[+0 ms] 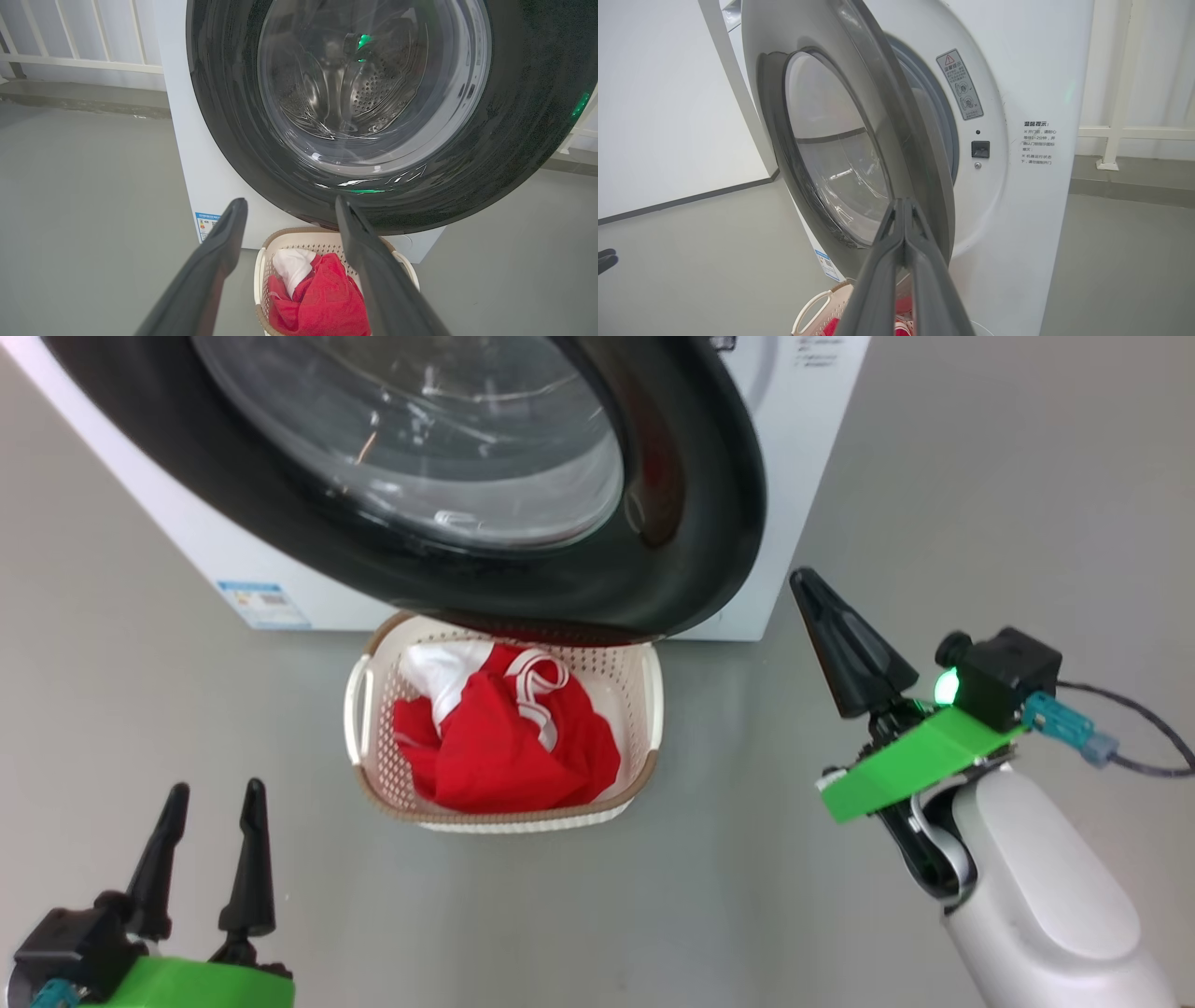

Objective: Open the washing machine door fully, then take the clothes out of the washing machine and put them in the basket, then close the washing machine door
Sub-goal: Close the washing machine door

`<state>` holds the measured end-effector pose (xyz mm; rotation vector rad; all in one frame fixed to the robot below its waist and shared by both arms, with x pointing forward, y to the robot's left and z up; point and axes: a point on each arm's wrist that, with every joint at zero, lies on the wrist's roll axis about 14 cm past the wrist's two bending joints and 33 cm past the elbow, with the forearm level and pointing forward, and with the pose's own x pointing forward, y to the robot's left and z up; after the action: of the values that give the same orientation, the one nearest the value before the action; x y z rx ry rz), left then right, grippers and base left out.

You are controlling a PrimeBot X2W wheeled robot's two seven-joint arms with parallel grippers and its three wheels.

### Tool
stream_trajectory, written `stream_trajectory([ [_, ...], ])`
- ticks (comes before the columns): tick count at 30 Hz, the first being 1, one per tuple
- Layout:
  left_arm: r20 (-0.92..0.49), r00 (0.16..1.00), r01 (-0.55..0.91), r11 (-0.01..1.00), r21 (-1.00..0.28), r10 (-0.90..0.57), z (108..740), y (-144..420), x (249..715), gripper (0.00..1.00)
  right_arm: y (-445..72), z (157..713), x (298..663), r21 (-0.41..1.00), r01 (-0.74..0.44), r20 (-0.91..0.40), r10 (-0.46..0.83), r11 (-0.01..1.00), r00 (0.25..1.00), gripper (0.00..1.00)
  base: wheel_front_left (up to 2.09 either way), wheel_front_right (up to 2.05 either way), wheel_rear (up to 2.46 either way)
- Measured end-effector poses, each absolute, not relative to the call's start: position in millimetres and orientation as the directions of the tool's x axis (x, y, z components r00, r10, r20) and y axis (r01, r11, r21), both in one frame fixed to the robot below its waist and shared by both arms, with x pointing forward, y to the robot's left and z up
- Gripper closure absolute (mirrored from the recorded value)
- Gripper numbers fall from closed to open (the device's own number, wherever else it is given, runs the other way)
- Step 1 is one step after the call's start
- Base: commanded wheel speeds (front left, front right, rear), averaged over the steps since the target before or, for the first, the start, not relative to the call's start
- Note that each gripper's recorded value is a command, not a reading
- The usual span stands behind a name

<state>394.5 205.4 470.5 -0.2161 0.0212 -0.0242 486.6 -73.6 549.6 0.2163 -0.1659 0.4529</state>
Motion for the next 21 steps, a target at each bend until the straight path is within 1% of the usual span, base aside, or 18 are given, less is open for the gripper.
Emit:
stream_trajectory([
  [8,-0.032,0.999,0.006,0.975,-0.222,-0.013,464.5,208.5,403.2,0.00,-47.8,534.1,515.2,0.187,-0.487,0.177,0.458,0.853,0.871,1.00,0.00,0.00,0.00],
  [21,-0.054,0.999,-0.015,0.976,-0.215,0.003,456.5,215.8,409.6,0.00,-31.1,523.0,550.0,0.236,-0.489,0.167,0.461,0.839,0.872,1.00,0.00,0.00,0.00],
])
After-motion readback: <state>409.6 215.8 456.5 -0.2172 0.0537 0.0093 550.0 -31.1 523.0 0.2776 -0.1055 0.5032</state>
